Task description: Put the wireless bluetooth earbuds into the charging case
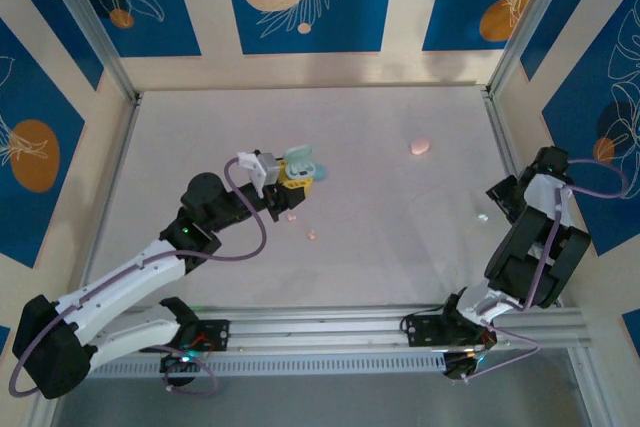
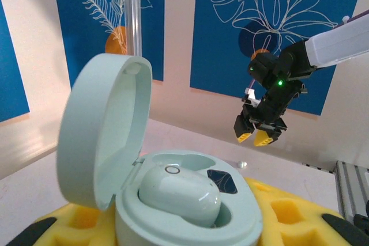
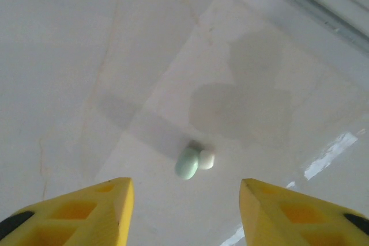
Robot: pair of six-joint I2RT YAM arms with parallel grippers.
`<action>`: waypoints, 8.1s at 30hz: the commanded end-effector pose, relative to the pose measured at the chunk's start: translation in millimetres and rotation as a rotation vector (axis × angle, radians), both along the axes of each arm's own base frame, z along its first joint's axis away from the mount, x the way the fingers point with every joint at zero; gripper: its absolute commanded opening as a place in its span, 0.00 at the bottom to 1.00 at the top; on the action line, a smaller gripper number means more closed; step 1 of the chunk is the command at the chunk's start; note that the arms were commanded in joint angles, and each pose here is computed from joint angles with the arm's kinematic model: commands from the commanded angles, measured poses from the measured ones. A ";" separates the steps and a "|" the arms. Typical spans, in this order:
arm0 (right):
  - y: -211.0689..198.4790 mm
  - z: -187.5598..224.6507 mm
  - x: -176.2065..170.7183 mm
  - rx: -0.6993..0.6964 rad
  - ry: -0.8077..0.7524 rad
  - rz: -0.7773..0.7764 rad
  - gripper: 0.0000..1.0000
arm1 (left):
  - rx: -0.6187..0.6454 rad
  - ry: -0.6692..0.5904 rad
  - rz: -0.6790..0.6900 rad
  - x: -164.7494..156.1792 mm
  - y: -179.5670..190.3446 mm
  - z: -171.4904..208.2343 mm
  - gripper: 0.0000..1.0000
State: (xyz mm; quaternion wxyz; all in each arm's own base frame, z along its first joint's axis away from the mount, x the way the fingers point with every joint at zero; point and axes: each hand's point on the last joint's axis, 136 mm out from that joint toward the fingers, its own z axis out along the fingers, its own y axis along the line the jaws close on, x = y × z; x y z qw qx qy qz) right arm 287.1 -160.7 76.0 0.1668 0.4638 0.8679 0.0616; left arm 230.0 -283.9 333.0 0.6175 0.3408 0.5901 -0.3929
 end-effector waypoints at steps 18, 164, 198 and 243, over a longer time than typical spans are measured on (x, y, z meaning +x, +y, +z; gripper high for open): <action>11.0 -49.8 16.0 0.035 0.224 0.163 0.52 | -0.043 -0.046 -0.019 -6.6 -0.6 1.3 0.35; 204.8 7.6 35.6 0.296 -0.011 0.554 0.20 | 0.012 -0.010 0.002 1.5 -3.9 -14.1 0.36; 426.3 218.3 -30.0 0.104 -0.445 1.252 0.21 | 0.115 -0.048 0.019 22.7 -25.7 -53.8 0.34; 432.5 197.9 -26.8 -0.018 -0.355 1.288 0.20 | 0.077 -0.043 0.015 18.8 -29.3 -43.6 0.35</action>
